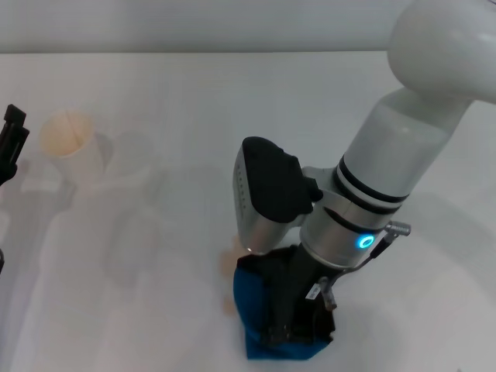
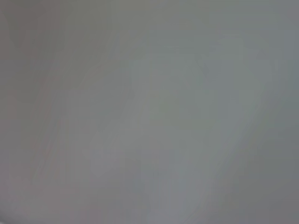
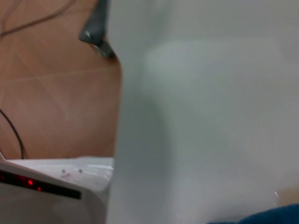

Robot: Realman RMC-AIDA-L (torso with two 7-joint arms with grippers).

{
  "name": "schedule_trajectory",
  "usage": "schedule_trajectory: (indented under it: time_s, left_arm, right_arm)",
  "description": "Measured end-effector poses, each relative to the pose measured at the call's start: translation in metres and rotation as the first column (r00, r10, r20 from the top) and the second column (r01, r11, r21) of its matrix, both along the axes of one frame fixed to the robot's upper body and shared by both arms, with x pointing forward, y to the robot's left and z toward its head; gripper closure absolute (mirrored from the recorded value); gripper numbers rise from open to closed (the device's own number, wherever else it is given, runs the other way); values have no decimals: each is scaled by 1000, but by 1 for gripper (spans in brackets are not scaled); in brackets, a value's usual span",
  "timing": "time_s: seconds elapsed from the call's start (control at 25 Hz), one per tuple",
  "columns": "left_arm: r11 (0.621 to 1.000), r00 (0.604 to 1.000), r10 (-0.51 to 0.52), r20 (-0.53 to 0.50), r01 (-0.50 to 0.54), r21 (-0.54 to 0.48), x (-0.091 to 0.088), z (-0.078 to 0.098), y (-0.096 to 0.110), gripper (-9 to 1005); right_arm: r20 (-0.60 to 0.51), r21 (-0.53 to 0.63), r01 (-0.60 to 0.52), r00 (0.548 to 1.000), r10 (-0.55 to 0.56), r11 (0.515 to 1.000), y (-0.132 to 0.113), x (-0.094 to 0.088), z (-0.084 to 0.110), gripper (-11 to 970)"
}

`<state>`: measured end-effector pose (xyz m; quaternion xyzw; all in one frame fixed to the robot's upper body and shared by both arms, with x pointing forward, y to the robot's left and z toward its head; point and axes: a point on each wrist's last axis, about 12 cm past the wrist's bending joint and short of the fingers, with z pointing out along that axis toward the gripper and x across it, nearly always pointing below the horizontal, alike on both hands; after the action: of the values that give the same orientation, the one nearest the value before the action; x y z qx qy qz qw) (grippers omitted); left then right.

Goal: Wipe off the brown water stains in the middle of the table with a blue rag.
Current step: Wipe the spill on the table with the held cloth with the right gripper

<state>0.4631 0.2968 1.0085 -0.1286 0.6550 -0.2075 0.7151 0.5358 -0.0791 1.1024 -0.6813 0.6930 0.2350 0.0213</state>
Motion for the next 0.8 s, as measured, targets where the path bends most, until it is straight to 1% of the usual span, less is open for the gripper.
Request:
schedule_trajectory:
  time_s: [0.12,0.36,0.48,0.8]
  left_arm:
    - [1000,1000,-8,5,8,2,2,1,-1,120]
    - [1000,1000,-15,7,15,5,4,2,-2,121]
    - [1000,1000,-14,6,14,5,4,2,-2,121]
    - [1000,1000,-12,7,12,4,4,2,-2,120]
  right_arm:
    - [1,39,-12,1000,12,999,2,-1,-1,939]
    - [83,59,67,994,-71,996,-2,7,-18,939]
    - [109,73,95,989,-102,993,-4,9,-23,939]
    - [186,125,147,968,-168,981,-3,19,-28,940]
